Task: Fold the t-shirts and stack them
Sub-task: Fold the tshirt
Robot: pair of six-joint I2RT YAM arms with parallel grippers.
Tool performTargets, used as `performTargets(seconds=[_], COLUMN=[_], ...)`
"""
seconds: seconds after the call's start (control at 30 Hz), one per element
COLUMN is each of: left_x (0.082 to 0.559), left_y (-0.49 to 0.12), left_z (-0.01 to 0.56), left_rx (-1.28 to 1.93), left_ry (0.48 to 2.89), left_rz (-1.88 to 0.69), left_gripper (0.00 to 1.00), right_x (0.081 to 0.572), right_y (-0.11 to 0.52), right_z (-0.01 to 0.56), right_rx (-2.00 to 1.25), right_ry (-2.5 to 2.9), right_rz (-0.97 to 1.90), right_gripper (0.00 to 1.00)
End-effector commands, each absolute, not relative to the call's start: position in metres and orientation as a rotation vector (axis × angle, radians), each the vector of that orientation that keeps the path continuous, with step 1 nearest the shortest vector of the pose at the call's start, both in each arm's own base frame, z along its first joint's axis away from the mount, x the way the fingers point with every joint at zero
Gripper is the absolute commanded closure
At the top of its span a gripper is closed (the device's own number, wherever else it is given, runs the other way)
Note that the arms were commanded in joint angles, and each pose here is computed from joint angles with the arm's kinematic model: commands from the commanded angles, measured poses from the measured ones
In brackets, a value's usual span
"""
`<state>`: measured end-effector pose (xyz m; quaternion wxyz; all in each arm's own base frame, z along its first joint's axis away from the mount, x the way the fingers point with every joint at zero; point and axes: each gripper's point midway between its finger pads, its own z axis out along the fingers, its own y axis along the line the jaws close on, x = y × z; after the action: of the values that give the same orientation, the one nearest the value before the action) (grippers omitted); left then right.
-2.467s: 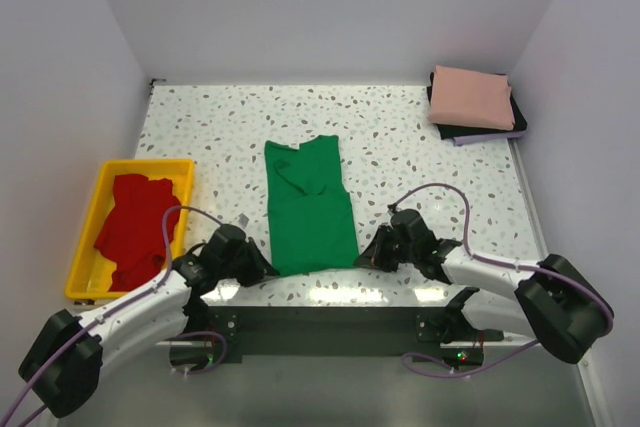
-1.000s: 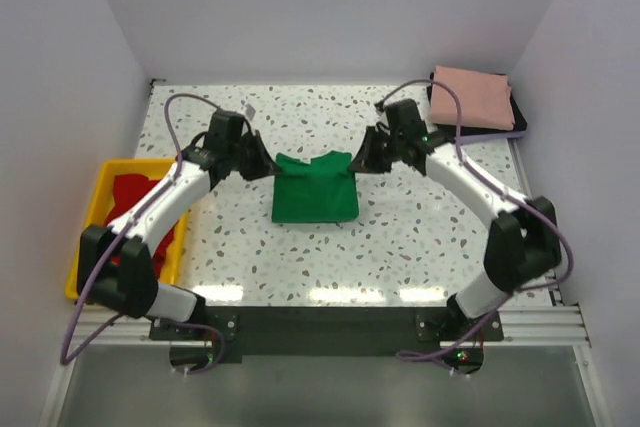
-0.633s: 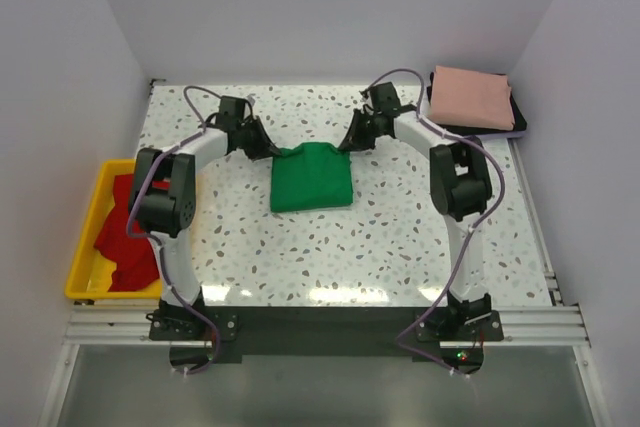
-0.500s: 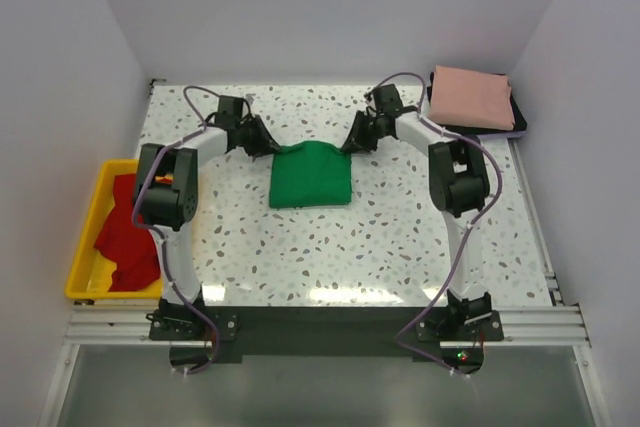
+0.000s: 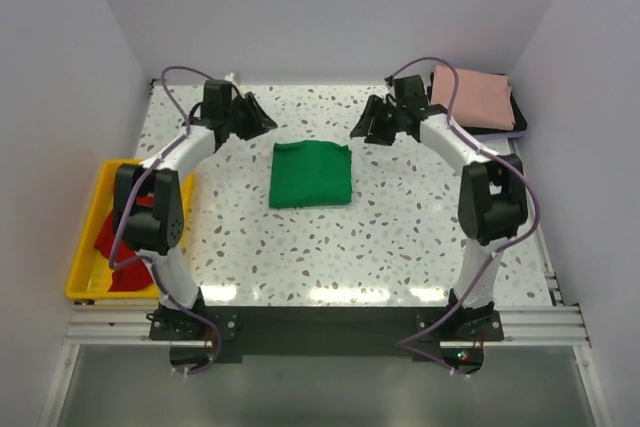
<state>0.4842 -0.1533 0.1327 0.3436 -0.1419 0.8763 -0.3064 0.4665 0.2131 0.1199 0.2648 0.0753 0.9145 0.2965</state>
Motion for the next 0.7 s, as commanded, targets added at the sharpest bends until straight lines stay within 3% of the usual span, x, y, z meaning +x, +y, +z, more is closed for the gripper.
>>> performTargets(seconds=[0.0,0.03,0.13,0.33,0.67], left_x=[0.449,0.441,0.417,0.404,0.474], left_y=[-0.182,-0.191,-0.224,-0.254,-0.246], left_z=[0.143,0.146,0.137,0.1,0.05], left_rx=[-0.276,-0.257,-0.198,-0.15,-0.152], left_ry=[2.292,2.289,2.335,2.462,2.546], left_rz=[-0.753,-0.765,-0.804,-0.822,-0.745], left_gripper=[0.65,0.73,0.85,1.0,1.0], right_x=[0.441,0.434,0.409,0.398,0.466], right_y=[0.242,0.249,0.278,0.309,0.302], right_z=[0.16,0.159,0.153,0.124,0.054], right_rx=[0.073,0.048,-0.032,-0.103,-0.019], right_ry=[2.375,2.381,2.411,2.474,2.595], right_rz=[0.819,0.819,0.862,0.916,0.869], right_gripper=[0.49,0.51,0.59,0.67,0.72])
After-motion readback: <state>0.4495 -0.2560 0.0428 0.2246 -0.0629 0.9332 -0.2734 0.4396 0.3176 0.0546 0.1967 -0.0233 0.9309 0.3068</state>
